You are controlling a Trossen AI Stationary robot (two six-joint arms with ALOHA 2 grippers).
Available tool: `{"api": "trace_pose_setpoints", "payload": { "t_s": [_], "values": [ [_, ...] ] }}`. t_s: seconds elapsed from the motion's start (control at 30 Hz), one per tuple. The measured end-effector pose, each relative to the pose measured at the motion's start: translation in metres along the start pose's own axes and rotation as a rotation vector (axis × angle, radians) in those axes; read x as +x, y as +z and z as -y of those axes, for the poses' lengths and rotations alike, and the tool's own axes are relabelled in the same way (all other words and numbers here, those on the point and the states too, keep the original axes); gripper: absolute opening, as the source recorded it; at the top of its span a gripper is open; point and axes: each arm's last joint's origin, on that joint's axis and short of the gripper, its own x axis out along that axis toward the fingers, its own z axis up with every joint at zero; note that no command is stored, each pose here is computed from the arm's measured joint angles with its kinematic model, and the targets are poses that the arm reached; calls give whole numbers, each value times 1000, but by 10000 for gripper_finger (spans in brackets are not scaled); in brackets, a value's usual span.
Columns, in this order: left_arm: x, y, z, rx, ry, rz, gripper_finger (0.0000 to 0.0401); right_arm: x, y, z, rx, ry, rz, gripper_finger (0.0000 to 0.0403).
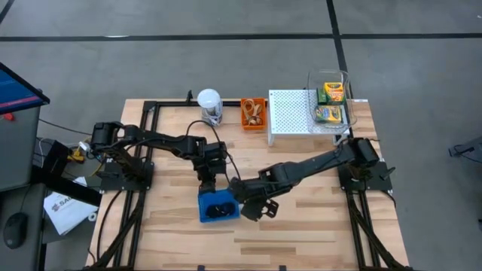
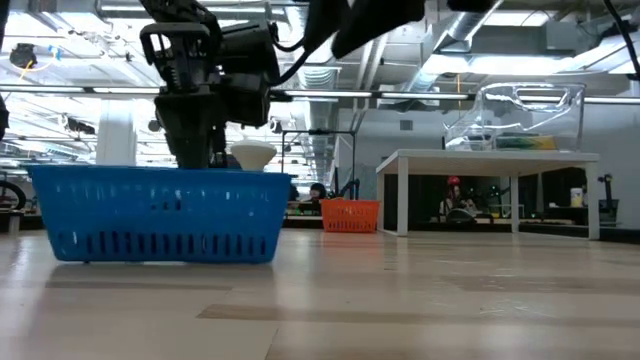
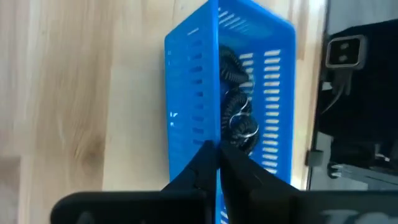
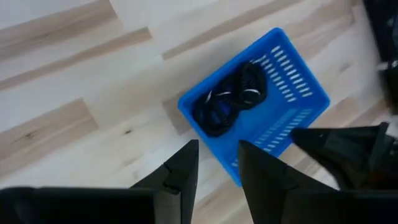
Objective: Pick & Place Office Desk Supplies
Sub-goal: Put the blue basket on the shelf
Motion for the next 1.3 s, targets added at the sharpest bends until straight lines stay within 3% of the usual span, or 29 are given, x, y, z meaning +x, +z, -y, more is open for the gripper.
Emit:
{"api": "trace_pose_setpoints", "payload": {
  "t_s": [0.1, 0.23, 0.43, 0.63, 0.87, 1.07, 1.3],
  "values": [
    [0, 4, 1, 2, -10, 33, 0, 6, -4, 5, 21, -5, 4, 107],
    [-2, 9, 0, -15, -10, 86, 10, 7, -13, 10, 176, 0, -19, 107],
    [-3, 16, 1, -9, -8, 146, 62, 6, -27, 21, 356, 2, -13, 107],
    [-4, 19, 0, 4, -5, 180, 131, 6, -29, 25, 378, 5, 11, 107],
    [-20, 23, -7, 39, 130, 277, 190, 6, -32, 28, 401, -2, 12, 107],
    [-53, 11, -10, 26, 234, 290, 197, 4, -38, 40, 522, -52, 69, 107],
    [-81, -22, -1, 15, 306, 221, 183, 12, -38, 45, 595, -6, 148, 107]
  ]
}}
